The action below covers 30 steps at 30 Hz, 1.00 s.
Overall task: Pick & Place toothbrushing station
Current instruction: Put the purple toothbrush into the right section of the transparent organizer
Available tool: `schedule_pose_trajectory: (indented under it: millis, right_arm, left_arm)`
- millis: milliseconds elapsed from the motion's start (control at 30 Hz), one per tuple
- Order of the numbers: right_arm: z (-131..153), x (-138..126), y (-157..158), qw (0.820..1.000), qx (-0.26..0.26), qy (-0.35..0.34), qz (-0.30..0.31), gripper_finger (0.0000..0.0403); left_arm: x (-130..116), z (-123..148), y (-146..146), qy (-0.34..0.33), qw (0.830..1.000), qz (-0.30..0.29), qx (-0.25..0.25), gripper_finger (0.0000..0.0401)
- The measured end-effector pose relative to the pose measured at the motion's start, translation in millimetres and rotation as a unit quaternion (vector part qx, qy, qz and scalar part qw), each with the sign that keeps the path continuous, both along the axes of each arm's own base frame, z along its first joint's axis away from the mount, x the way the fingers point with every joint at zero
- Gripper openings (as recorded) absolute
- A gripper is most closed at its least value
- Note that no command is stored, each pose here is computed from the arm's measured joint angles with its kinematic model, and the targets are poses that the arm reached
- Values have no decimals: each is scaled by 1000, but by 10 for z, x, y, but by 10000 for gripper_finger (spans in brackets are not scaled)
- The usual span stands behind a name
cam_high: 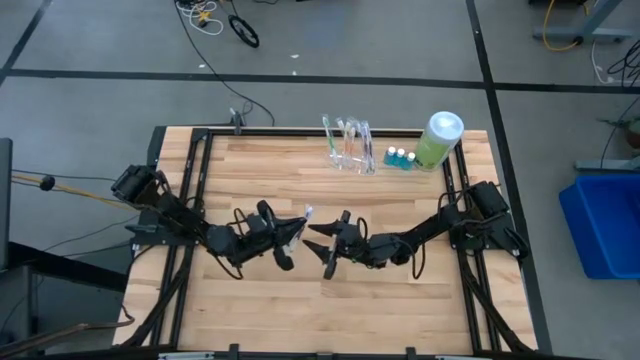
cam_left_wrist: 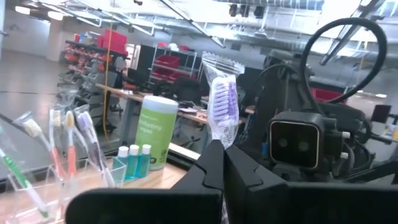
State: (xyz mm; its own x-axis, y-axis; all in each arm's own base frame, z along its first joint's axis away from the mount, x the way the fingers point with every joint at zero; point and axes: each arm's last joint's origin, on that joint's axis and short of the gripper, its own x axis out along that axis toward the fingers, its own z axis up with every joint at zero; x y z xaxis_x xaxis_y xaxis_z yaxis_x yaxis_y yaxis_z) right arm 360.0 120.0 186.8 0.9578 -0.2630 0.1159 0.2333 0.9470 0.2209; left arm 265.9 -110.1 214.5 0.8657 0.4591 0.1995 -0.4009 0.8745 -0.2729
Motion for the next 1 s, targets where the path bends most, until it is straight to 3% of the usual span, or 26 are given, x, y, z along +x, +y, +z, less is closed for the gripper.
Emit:
schedule_pose_trajectory:
  millis: [367,567,833,1000]
  right_arm:
    - [160,170,-107,999,-5,-20,41,196]
    - [181,211,-124,999,-5,-14,49,140]
    - [122,221,-147,999,-12,18,23,24]
    - [63,220,-137,999,-2,47,13,26]
  left_arm:
    - [3,13,-14,-9,1000,-26,5,0]
    - [6,15,-21,-11,999,-37,9,0]
    - [17,10,-31,1,998,-48,34,10]
    - [18,1,-37,15,997,-48,61,58]
